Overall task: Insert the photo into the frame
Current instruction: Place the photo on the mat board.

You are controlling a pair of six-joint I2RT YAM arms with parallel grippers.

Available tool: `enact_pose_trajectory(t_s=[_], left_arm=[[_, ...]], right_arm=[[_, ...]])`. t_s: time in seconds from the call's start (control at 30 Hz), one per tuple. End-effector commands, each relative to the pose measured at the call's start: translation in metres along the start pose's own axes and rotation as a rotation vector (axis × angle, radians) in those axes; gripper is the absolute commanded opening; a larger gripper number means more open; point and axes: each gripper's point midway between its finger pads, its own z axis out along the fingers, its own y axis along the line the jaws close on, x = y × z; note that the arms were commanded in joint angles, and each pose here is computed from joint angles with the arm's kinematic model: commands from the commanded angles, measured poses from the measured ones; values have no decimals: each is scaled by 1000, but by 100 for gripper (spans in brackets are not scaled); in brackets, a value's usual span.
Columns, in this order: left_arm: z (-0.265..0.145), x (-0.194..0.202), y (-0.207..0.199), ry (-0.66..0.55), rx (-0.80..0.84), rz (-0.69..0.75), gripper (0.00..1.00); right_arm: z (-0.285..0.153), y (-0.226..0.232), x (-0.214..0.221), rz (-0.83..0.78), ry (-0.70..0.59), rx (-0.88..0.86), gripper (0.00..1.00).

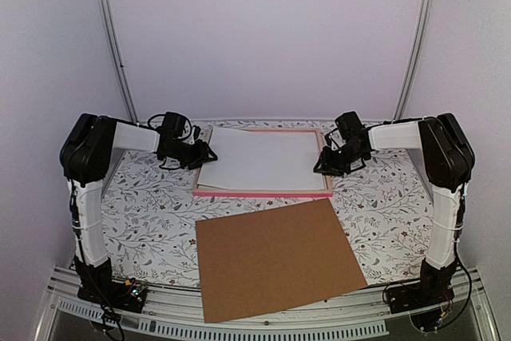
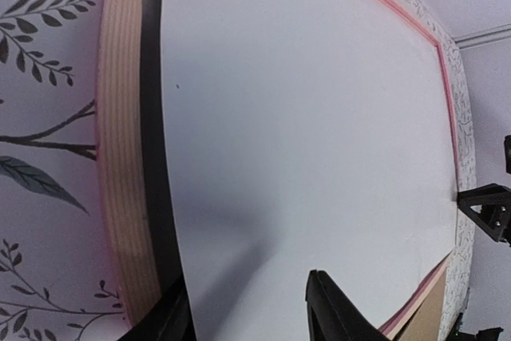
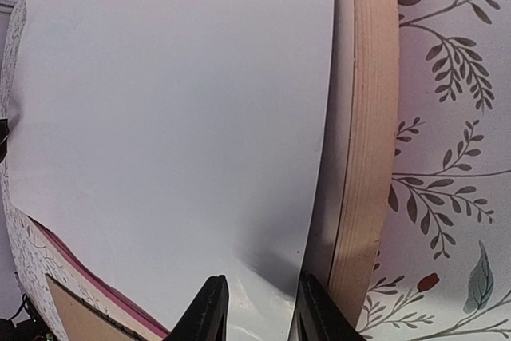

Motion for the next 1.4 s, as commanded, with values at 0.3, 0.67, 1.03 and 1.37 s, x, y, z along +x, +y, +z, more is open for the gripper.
enact_pose_trajectory(t_s=[0.3, 0.67, 1.03, 1.37], left_arm=[[-10, 2, 5, 2, -78, 17, 52], [-9, 5, 5, 12, -87, 26, 60], [-14, 7, 8, 6, -133, 35, 62], [-33, -5, 5, -49, -220, 92, 64]], right_arm=[[-13, -1, -17, -22, -40, 38, 33], [-24, -1, -24, -33, -65, 49, 34], [-22, -1, -22, -36, -60, 45, 35], [-27, 0, -24, -39, -70, 46, 35]])
